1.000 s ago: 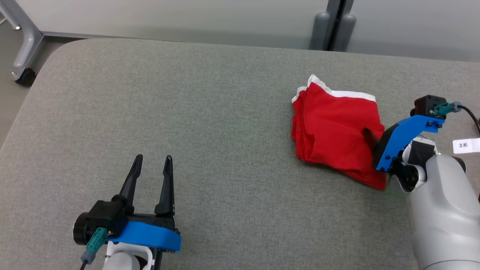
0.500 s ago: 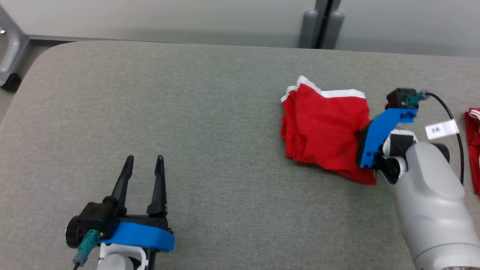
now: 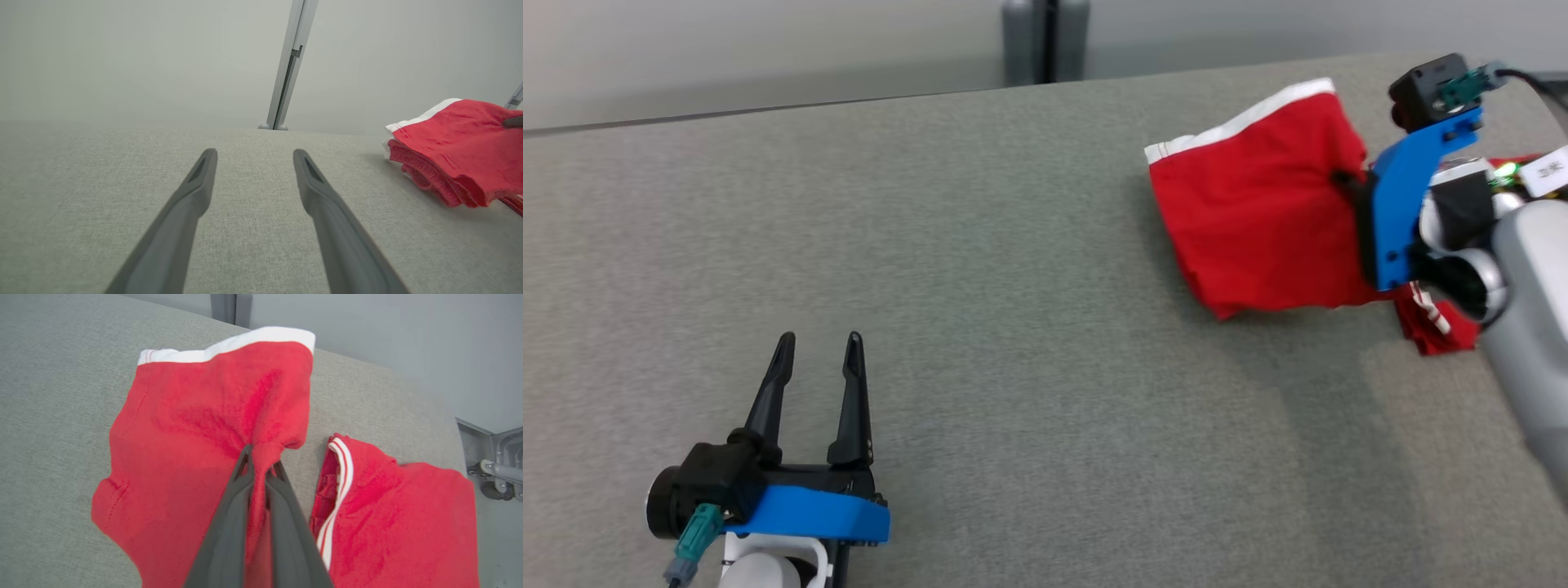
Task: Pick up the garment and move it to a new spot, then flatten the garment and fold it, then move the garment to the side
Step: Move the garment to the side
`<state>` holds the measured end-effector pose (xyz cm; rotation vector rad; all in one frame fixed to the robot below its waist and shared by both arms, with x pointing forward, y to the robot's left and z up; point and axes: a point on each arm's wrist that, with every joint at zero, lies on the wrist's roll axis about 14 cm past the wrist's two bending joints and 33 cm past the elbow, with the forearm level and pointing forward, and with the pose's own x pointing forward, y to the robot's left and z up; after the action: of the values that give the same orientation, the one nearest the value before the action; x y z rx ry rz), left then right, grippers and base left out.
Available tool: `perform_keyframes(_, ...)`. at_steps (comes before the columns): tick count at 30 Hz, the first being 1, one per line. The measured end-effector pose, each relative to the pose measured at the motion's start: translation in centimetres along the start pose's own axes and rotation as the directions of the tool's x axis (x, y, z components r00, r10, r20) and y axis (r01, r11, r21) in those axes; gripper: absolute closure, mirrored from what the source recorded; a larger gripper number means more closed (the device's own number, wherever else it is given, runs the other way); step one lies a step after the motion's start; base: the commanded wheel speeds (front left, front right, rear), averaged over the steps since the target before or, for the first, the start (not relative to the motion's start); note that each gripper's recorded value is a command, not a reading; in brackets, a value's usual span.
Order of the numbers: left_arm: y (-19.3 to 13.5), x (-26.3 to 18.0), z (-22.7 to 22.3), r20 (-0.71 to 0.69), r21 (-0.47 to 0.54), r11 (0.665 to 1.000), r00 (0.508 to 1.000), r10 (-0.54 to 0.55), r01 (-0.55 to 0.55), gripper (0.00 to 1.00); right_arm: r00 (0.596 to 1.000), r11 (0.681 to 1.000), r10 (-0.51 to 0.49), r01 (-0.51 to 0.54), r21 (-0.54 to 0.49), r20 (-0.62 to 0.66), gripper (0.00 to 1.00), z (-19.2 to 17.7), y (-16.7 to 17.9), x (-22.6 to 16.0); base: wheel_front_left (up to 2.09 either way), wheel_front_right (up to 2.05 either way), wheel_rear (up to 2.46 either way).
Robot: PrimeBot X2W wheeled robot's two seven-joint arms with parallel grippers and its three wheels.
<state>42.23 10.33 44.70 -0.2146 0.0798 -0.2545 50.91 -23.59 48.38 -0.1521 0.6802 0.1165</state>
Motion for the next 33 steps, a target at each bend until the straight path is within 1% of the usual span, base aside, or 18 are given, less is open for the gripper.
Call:
perform_keyframes(1, -0.5, 0.4, -0.3, -0.006, -0.004, 1.0, 1.0, -0.017, 0.017, 0.0, 1.0, 0.999, -0.022, 0.022, -0.032, -0.004, 1.0, -0.1, -1.3, -0.6, 0.0, 0.0, 0.0)
perform_keyframes(4, -1.5, 1.6, -1.3, -0.027, -0.005, 0.998, 0.998, -0.058, 0.057, 0.0, 0.993, 0.99, -0.118, 0.117, -0.081, -0.011, 1.0, -0.8, -6.5, -2.4, 0.0, 0.0, 0.0)
perform_keyframes(6, -1.9, 2.4, -1.9, -0.037, -0.006, 0.997, 0.996, -0.079, 0.079, 0.0, 0.98, 0.969, -0.194, 0.185, -0.166, -0.043, 1.0, -2.0, -9.4, -3.3, 0.0, 0.0, 0.0)
perform_keyframes(8, -1.9, 3.0, -2.6, -0.052, 0.0, 0.995, 0.994, -0.095, 0.095, 0.0, 0.969, 0.954, -0.242, 0.227, -0.194, -0.054, 1.0, -2.8, -11.5, -3.9, 0.0, 0.0, 0.0)
perform_keyframes(11, -2.0, 3.9, -3.5, -0.07, 0.008, 0.993, 0.99, -0.119, 0.119, 0.0, 0.955, 0.938, -0.288, 0.266, -0.224, -0.07, 1.0, -4.1, -13.4, -4.0, 0.0, 0.0, 0.0)
perform_keyframes(14, -1.8, 4.9, -4.1, -0.075, 0.018, 0.991, 0.988, -0.133, 0.134, 0.0, 0.942, 0.925, -0.33, 0.309, -0.221, -0.063, 1.0, -5.1, -15.4, -3.7, 0.0, 0.0, 0.0)
perform_keyframes(18, -1.6, 5.8, -4.9, -0.086, 0.03, 0.988, 0.985, -0.151, 0.154, 0.0, 0.921, 0.883, -0.388, 0.359, -0.301, -0.039, 1.0, -6.1, -17.5, -3.0, 0.0, 0.0, 0.0)
perform_keyframes(19, -1.5, 5.9, -5.0, -0.086, 0.032, 0.987, 0.985, -0.151, 0.154, 0.0, 0.919, 0.881, -0.392, 0.362, -0.304, -0.043, 0.82, -6.5, -17.6, -2.6, 0.0, 0.0, 0.0)
perform_keyframes(20, -1.3, 6.0, -5.1, -0.087, 0.034, 0.988, 0.985, -0.149, 0.153, 0.0, 0.92, 0.882, -0.391, 0.362, -0.3, -0.039, 0.44, -6.6, -17.5, -2.2, 0.0, 0.0, 0.0)
perform_keyframes(21, -1.1, 6.0, -5.2, -0.089, 0.035, 0.988, 0.985, -0.146, 0.15, 0.0, 0.919, 0.885, -0.392, 0.365, -0.289, -0.038, 0.0, -6.8, -17.4, -1.8, 0.0, 0.0, 0.0)
perform_keyframes(23, -1.0, 5.8, -5.2, -0.093, 0.038, 0.989, 0.985, -0.142, 0.146, 0.0, 0.917, 0.885, -0.399, 0.379, -0.271, -0.022, 0.0, -6.9, -17.5, -1.3, 0.0, 0.0, 0.0)
perform_keyframes(26, -0.7, 5.4, -3.7, -0.064, 0.046, 0.991, 0.99, -0.126, 0.129, 0.0, 0.912, 0.888, -0.404, 0.41, -0.208, 0.074, 0.0, -5.3, -17.5, -1.6, 0.0, 0.0, 0.0)
perform_keyframes(27, -0.6, 5.1, -3.1, -0.051, 0.048, 0.992, 0.992, -0.116, 0.118, 0.0, 0.91, 0.893, -0.399, 0.414, -0.175, 0.113, 0.0, -4.7, -17.1, -1.7, 0.0, 0.0, 0.0)
perform_keyframes(31, -0.2, 2.9, -0.8, -0.015, 0.051, 0.996, 0.997, -0.073, 0.074, 0.0, 0.919, 0.93, -0.331, 0.356, -0.092, 0.213, 0.0, -4.8, -13.4, -2.2, 0.0, 0.0, 0.0)
perform_keyframes(33, 0.2, 1.5, 0.2, 0.001, 0.051, 0.998, 0.999, -0.046, 0.046, 0.0, 0.912, 0.942, -0.298, 0.328, -0.063, 0.283, 0.0, -4.4, -11.7, -3.1, 0.0, 0.0, 0.0)
